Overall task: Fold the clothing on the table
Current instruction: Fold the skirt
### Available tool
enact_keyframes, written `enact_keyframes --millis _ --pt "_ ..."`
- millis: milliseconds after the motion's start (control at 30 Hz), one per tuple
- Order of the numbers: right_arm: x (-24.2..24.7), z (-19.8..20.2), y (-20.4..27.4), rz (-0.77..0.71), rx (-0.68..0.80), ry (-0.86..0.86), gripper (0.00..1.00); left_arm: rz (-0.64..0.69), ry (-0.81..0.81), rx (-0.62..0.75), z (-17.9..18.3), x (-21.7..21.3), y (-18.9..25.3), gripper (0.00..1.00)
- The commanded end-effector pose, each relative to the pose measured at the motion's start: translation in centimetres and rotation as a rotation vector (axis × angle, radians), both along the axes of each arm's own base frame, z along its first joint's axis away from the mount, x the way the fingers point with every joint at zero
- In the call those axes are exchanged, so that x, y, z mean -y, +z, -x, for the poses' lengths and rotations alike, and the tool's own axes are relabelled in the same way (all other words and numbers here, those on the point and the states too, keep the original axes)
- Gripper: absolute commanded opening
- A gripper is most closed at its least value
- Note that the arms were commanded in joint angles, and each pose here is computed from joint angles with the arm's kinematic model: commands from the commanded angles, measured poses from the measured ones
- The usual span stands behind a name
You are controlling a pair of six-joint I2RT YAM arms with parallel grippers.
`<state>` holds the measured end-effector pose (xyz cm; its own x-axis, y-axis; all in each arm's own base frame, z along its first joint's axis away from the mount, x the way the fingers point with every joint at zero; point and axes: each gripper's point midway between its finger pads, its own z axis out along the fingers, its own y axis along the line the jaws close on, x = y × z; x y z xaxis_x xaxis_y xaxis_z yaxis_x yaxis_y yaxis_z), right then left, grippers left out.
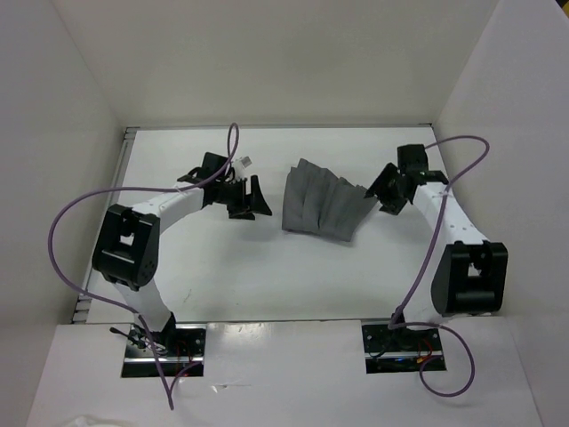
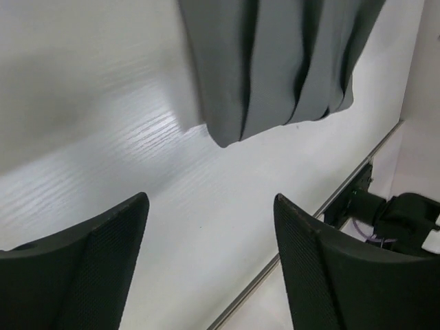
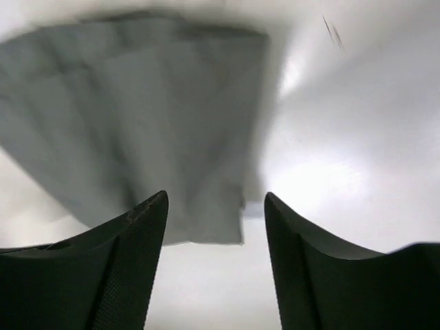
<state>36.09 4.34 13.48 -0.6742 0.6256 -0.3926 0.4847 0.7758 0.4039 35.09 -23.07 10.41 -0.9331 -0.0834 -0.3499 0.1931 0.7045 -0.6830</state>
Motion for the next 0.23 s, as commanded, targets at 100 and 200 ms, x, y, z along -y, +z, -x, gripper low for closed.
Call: enact_keyframes --millis 100,200 --pt "-0.9 5.9 -2.9 -0.031 -0.062 -0.112 0.67 0.09 0.103 0.068 -0.8 -1.0 2.4 0.84" --pt "-0.5 5.5 -1.0 -0.019 0.009 -0.125 0.68 0.092 0.116 0.073 -1.1 -1.0 2.5 0.89"
